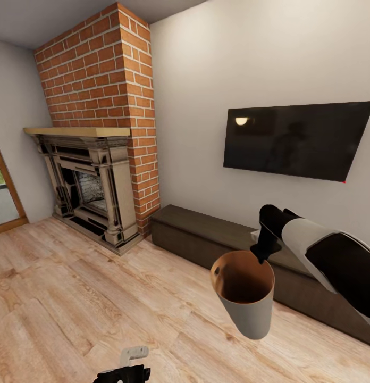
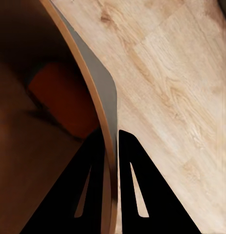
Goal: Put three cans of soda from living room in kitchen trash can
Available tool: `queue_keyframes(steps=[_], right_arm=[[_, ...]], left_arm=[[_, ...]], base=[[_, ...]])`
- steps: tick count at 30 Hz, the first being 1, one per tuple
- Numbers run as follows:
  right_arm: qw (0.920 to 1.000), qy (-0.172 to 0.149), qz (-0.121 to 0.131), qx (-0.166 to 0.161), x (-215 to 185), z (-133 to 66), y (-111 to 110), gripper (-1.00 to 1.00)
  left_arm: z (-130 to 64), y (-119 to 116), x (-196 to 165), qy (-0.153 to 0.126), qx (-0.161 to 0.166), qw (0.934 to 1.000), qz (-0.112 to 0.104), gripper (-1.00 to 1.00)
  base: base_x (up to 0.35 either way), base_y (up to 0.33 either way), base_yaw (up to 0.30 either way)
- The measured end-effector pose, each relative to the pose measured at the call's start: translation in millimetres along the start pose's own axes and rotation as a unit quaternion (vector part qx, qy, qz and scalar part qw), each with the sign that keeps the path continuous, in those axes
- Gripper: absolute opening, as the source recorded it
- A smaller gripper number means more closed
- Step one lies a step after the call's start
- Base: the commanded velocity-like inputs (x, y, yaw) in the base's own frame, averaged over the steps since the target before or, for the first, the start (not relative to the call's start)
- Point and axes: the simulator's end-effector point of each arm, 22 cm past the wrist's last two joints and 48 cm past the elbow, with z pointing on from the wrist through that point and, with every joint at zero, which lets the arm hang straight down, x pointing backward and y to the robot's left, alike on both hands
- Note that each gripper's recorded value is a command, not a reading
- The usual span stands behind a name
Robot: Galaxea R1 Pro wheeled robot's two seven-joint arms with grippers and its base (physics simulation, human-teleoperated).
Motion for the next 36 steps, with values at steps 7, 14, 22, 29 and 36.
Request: queue_keyframes(steps=[7,14,22,29,36], right_arm=[[0.9997,-0.006,0.009,-0.021,-3.4,-1.5,9.3,-1.00],[0.9999,-0.003,0.003,-0.012,-0.6,6.9,6.5,-1.00],[0.9998,-0.004,0.004,-0.018,1.0,20.5,11.4,-1.00],[0.9997,-0.005,0.008,-0.022,3.6,32.8,13.0,-1.00],[0.9999,-0.003,0.006,-0.013,7.9,45.1,9.1,-1.00]], left_arm=[[8.3,24.5,40.8,0.045,-0.028,0.9986,-0.003,1.00],[19.4,47.0,89.3,0.092,-0.048,0.9946,-0.005,1.00],[31.5,50.2,103.3,0.099,-0.048,0.9940,-0.005,1.00],[42.8,47.5,108.6,0.094,-0.041,0.9947,-0.004,1.00],[54.1,42.1,115.2,0.091,-0.030,0.9954,-0.004,1.00]], base=[[0.000,0.000,0.000],[0.000,0.000,0.000],[0.000,0.000,0.000],[0.000,0.000,0.000],[0.000,0.000,0.000]])
